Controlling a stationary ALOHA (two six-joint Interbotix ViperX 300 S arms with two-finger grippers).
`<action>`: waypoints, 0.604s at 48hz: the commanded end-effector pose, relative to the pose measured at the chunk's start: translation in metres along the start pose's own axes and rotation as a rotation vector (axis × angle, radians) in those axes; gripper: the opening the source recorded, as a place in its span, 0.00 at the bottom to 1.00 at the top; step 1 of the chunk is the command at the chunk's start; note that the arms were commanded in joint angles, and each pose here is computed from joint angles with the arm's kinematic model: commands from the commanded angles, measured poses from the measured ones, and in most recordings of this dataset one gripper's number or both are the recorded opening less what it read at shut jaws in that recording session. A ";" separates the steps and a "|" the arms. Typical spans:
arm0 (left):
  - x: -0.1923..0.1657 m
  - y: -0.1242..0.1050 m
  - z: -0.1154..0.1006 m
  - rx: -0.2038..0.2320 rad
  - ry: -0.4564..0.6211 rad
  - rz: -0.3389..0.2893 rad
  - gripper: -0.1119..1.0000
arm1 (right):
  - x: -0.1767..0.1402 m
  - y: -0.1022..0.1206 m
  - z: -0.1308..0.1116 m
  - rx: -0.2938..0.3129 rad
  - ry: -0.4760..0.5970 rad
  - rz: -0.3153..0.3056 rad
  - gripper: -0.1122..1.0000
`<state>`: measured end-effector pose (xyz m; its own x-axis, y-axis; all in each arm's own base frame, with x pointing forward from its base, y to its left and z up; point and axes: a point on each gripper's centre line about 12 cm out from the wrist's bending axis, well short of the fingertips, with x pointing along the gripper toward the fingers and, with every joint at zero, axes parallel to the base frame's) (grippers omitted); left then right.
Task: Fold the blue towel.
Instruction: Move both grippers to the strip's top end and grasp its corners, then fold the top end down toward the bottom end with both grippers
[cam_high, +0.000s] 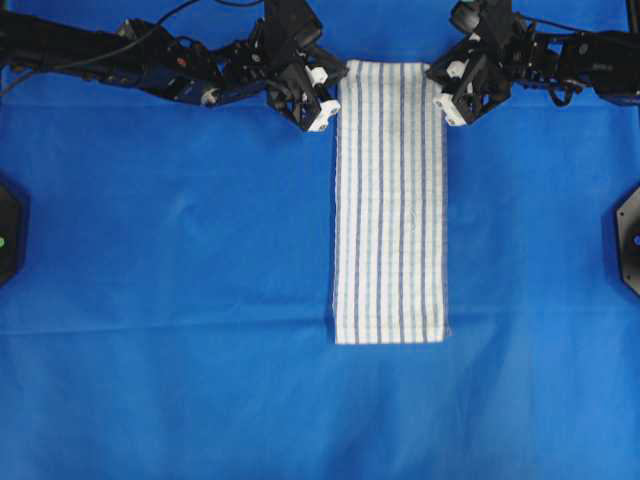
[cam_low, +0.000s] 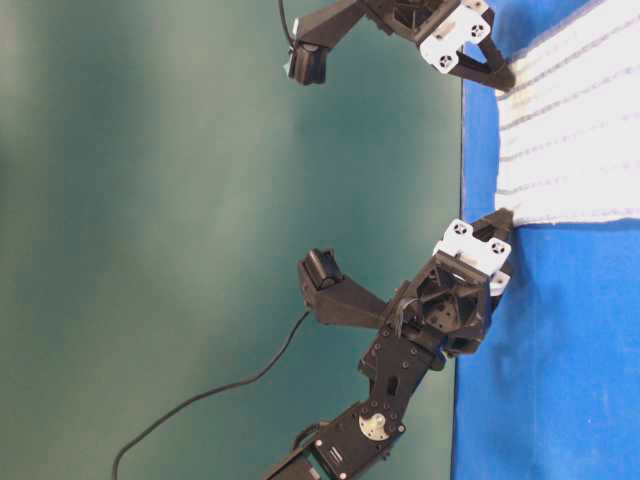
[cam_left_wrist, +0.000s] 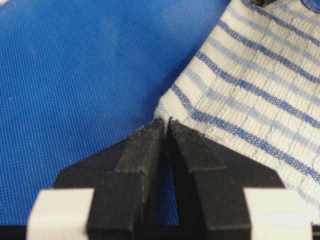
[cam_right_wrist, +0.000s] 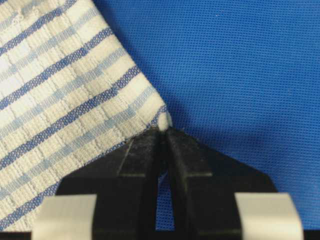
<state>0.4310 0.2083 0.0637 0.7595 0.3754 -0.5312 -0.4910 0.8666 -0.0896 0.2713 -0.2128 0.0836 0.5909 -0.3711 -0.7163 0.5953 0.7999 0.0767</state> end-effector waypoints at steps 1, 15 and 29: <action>-0.001 -0.004 0.011 0.004 -0.027 -0.008 0.12 | -0.003 0.002 0.004 -0.002 -0.018 0.004 0.15; -0.010 -0.005 0.029 0.007 -0.064 -0.010 0.12 | -0.009 0.001 0.011 0.003 -0.043 0.002 0.15; -0.020 0.012 0.064 -0.004 -0.133 0.018 0.12 | -0.028 -0.008 0.033 0.017 -0.124 -0.023 0.15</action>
<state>0.4325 0.2222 0.0967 0.7788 0.4076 -0.4769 -0.5029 0.8600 -0.0862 0.2672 -0.2188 0.1085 0.6174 -0.4161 -0.6676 0.6110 0.7882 0.0739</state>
